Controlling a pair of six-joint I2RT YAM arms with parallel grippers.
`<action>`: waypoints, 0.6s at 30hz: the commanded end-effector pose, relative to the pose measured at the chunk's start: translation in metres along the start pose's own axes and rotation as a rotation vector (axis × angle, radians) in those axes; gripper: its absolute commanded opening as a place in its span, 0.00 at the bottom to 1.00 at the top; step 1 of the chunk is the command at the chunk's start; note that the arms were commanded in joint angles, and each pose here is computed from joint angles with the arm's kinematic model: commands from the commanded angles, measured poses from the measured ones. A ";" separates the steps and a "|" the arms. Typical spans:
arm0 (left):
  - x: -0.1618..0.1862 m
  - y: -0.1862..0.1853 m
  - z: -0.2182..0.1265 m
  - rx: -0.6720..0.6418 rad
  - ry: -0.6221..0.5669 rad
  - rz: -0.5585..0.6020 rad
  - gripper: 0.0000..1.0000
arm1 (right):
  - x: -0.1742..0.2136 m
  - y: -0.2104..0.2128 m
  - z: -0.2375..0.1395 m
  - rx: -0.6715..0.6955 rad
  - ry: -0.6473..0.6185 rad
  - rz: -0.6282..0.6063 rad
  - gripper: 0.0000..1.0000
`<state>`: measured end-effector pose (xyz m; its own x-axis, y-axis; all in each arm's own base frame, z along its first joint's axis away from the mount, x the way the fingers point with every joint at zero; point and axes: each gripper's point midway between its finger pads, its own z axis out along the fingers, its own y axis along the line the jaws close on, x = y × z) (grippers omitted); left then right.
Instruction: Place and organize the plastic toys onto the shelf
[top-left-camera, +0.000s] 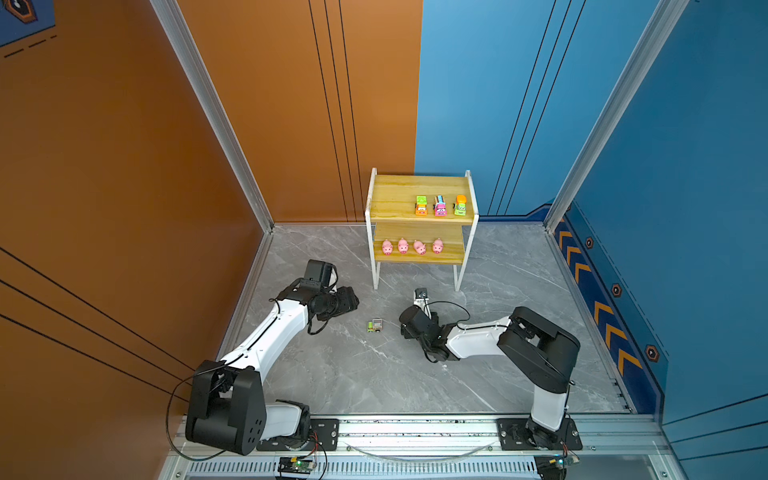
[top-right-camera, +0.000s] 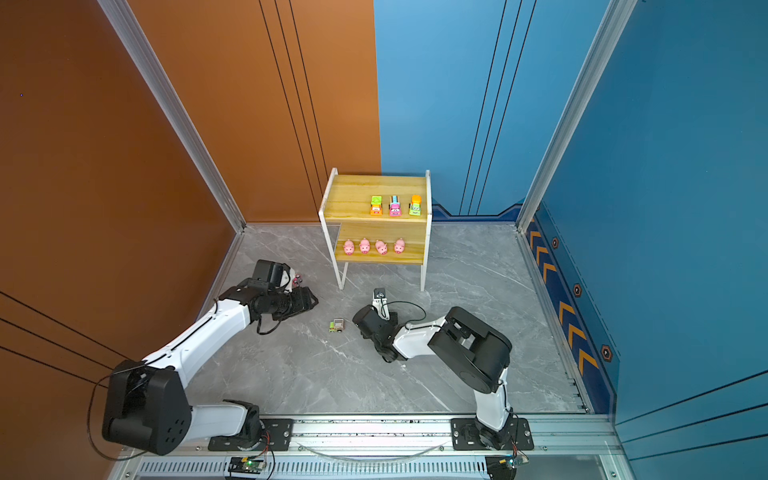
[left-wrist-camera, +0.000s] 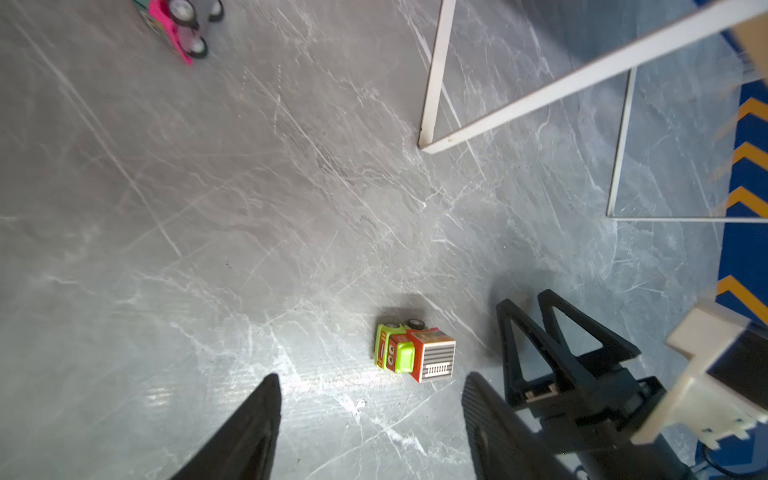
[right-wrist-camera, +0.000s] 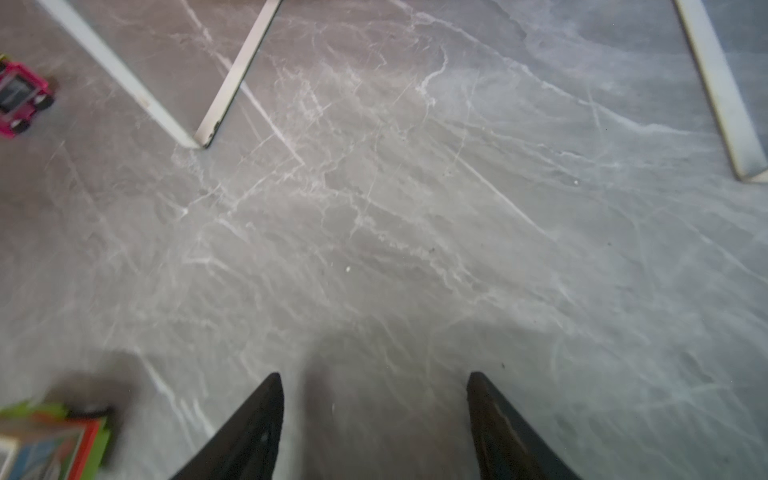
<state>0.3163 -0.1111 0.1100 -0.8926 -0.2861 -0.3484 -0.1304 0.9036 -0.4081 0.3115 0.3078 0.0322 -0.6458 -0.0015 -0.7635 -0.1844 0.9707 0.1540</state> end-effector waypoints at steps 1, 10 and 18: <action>0.009 0.007 0.015 -0.071 0.037 0.007 0.69 | 0.017 0.034 -0.023 -0.148 0.005 -0.090 0.70; -0.003 0.005 0.041 -0.135 0.071 0.000 0.57 | 0.055 0.078 -0.032 -0.325 -0.016 -0.211 0.66; -0.002 -0.002 0.068 -0.170 0.135 0.032 0.49 | 0.057 0.070 -0.012 -0.320 0.006 -0.163 0.60</action>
<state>0.3470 -0.1366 0.0595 -0.9385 -0.2333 -0.2545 -0.1576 0.9453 -0.2855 0.2525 0.3791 0.0282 -0.5581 -0.1272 -0.8200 -0.5129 0.8297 0.2204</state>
